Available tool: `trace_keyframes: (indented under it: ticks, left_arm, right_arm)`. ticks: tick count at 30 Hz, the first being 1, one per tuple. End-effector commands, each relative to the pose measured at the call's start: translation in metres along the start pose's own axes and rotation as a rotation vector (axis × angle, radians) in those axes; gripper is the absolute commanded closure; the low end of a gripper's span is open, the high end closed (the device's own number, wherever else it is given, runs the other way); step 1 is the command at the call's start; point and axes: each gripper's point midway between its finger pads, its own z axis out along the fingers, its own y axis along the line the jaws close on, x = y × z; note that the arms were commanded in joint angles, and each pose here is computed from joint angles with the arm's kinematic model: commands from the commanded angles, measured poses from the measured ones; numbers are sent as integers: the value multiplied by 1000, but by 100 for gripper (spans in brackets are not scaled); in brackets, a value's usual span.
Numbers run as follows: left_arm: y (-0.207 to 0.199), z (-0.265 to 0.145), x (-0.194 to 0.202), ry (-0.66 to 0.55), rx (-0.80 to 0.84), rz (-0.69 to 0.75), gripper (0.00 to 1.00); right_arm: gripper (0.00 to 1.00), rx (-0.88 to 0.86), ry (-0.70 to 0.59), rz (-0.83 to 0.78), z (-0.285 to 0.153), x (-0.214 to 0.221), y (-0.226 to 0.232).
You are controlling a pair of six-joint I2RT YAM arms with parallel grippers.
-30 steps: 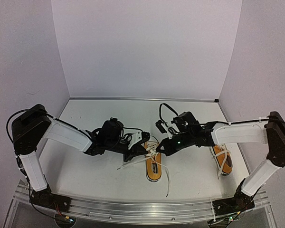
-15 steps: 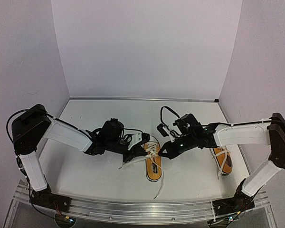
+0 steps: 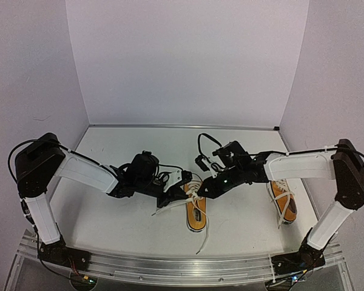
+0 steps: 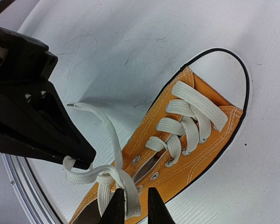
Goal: Tie the shoes
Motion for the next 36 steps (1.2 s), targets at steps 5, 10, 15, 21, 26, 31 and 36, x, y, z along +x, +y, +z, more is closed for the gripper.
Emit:
trace_keyframes:
  ticks: [5, 10, 15, 21, 26, 31, 36]
  left_arm:
    - [8, 1, -17, -27, -26, 31, 100]
    - [10, 3, -14, -20, -34, 21, 100]
    - [16, 5, -10, -12, -64, -32, 100]
    - [29, 7, -4, -5, -133, -127, 100]
    - [41, 13, 6, 25, -188, -197, 100]
    - [41, 16, 11, 31, -186, -229, 97]
    - [29, 5, -9, -48, -138, -197, 83]
  right_arm:
    - [99, 9, 18, -18, 3, -3, -3]
    - [100, 29, -15, -23, -11, -6, -2]
    - [100, 53, -56, -25, -25, -9, -2]
    - [100, 36, -58, -12, -25, -3, -1]
    - [100, 10, -57, -3, -21, 0, 1]
    - [100, -1, -73, 6, -23, -2, 4]
    - [100, -8, -74, 14, -21, -2, 4]
